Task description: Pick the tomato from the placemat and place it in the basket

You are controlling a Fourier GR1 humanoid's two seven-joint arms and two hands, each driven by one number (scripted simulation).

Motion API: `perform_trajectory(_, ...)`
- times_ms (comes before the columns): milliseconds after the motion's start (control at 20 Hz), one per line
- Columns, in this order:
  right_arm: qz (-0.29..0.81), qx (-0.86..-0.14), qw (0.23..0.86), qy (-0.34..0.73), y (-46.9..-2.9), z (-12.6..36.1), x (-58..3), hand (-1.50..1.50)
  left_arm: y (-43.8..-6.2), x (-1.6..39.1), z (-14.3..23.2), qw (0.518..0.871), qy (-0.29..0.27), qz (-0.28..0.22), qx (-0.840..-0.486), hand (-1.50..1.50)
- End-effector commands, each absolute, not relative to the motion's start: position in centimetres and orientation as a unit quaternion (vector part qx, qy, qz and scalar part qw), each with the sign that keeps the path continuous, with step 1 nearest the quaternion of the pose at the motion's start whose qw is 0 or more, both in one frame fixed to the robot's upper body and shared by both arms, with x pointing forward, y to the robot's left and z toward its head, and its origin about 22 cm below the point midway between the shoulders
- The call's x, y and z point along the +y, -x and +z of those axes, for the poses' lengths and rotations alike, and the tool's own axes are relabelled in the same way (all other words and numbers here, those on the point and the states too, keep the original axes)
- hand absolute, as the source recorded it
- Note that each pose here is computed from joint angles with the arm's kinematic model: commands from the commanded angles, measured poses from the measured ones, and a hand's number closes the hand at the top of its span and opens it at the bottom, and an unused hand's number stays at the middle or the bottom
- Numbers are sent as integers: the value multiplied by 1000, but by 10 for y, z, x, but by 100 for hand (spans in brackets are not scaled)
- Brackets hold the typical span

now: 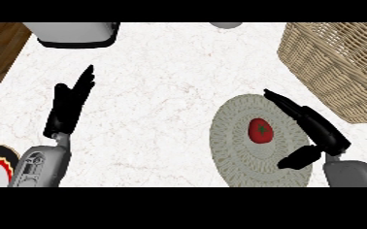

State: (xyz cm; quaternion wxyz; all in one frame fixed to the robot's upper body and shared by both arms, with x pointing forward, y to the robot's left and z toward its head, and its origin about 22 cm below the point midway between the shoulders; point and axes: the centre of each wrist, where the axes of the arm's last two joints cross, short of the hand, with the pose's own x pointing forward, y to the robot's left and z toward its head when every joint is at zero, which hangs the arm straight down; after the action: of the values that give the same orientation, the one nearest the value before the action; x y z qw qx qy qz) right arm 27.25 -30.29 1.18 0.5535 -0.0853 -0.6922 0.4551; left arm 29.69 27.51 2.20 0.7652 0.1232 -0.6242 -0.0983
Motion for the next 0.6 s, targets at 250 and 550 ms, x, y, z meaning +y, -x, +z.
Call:
perform_trajectory(250,472,-663,575,83,-276,-17,-280,-150,-285,274,26,765,-119,-97,-625,0)
perform_trajectory(550,475,-668,568,74,-277,-31,-273,-150,-288,291,39,763,-126,-95,-627,0)
